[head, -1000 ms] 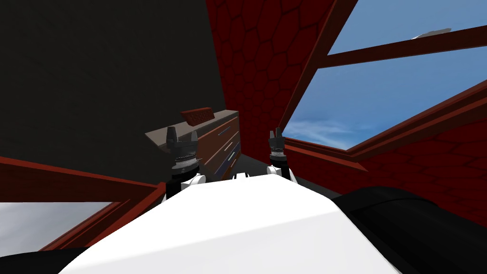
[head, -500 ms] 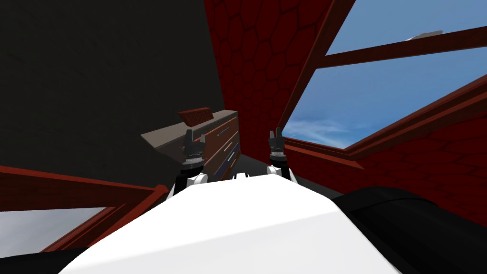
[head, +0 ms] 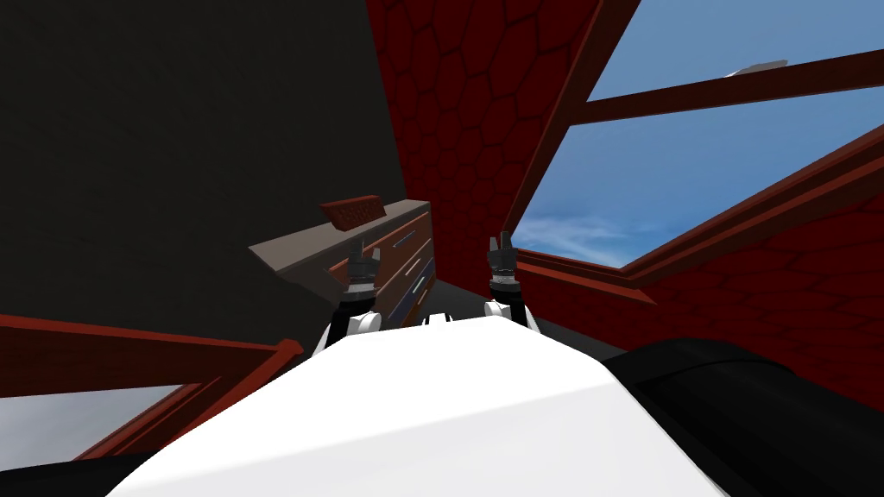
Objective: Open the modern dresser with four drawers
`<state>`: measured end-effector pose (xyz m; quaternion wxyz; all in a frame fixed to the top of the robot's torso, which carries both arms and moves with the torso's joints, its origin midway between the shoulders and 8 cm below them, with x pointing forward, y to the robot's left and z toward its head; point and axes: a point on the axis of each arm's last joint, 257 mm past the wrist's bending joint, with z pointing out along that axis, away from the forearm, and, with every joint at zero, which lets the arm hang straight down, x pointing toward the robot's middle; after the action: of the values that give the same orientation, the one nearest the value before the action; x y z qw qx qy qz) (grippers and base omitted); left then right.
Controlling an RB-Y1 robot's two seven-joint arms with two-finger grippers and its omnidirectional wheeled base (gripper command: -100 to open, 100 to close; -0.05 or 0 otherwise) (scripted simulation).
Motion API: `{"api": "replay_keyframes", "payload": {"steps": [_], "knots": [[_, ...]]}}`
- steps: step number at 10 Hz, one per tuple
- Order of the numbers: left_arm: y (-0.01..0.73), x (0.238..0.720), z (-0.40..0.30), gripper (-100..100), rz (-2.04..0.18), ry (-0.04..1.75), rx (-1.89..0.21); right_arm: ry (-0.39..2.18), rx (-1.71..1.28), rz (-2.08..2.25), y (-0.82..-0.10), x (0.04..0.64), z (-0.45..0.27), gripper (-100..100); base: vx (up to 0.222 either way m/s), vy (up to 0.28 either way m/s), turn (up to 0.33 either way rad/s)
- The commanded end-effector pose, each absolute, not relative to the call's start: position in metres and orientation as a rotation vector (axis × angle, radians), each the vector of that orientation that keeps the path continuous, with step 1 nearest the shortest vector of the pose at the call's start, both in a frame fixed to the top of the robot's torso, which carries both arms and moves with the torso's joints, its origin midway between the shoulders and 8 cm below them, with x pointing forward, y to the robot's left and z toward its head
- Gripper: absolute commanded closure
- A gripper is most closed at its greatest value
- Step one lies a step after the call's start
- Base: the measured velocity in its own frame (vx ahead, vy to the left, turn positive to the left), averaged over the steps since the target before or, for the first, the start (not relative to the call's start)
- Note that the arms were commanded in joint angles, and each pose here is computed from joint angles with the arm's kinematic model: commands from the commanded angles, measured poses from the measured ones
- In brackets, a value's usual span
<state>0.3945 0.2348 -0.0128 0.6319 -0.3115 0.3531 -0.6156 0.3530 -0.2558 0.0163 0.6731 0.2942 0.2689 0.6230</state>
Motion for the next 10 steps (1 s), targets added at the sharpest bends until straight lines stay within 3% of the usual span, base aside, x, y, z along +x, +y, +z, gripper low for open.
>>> {"api": "replay_keyframes", "payload": {"steps": [1,10], "knots": [[0.231,0.413,-0.041,-100,-1.389,0.883,-0.772,0.605,0.662,1.402,-0.256,0.353,0.016,0,0.01,0.006,-0.05],[0.213,0.455,-0.122,-100,-1.345,1.05,-0.976,0.605,0.662,1.402,-0.256,0.353,0.016,0,0.008,0.007,-0.033]]}}
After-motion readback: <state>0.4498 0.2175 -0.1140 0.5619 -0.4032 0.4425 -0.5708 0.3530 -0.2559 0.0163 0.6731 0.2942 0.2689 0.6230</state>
